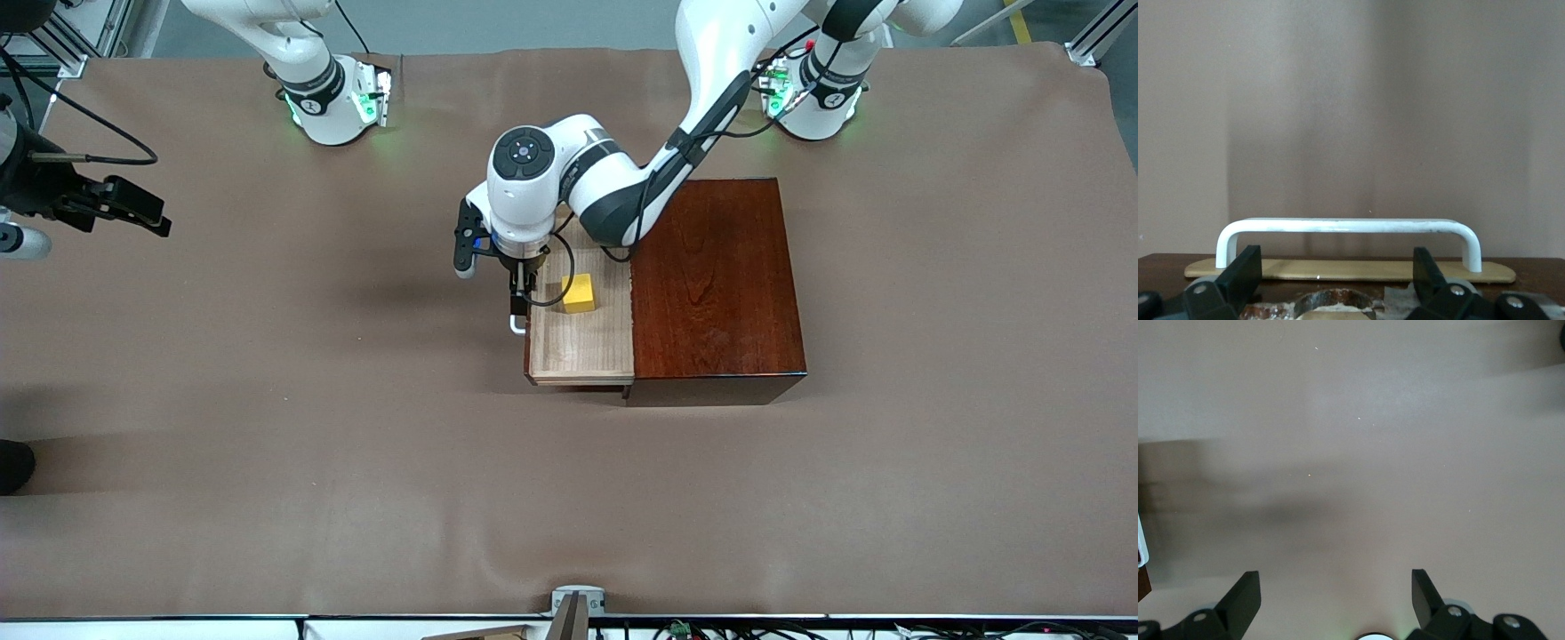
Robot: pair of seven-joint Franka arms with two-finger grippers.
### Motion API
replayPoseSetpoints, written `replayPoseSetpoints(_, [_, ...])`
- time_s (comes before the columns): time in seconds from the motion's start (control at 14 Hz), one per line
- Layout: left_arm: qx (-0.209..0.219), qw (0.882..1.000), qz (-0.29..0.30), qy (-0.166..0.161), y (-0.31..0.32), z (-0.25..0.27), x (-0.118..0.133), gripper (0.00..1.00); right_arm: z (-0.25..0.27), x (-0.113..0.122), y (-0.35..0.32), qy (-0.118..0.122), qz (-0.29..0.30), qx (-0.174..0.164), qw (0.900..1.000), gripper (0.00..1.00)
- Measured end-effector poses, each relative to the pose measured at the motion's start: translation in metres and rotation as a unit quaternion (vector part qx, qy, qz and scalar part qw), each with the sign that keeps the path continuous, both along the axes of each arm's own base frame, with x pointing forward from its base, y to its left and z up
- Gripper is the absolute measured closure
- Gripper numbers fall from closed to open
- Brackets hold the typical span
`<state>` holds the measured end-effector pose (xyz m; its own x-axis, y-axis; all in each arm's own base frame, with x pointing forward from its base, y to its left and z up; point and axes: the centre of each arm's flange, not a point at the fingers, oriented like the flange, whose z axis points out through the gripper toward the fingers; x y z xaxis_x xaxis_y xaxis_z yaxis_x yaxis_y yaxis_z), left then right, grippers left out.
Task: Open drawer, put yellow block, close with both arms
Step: 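Move the left gripper down to the drawer handle, then push the drawer shut into the box with the left gripper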
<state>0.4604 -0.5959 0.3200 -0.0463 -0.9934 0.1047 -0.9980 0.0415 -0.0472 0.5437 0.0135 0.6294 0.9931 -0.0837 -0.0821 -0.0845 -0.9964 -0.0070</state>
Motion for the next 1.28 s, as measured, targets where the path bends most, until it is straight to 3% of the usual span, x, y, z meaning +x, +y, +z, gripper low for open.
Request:
replayPoseSetpoints(0.28, [0.024,1.0,0.001,0.0,0.0,0.002,0.0,0.0,-0.001,0.0,0.0,0.001,0.0,0.0,1.0,0.0])
replayPoseSetpoints(0.71, [0.118,0.993,0.011,0.013,0.028,-0.001,0.012,0.0,-0.003,0.003,0.001,-0.002,0.001,0.0,1.0,0.0])
replayPoseSetpoints(1.28, [0.253,0.967,0.005,0.019,0.066,-0.012,0.013,0.0,-0.005,0.004,0.001,-0.002,0.001,0.0,1.0,0.0])
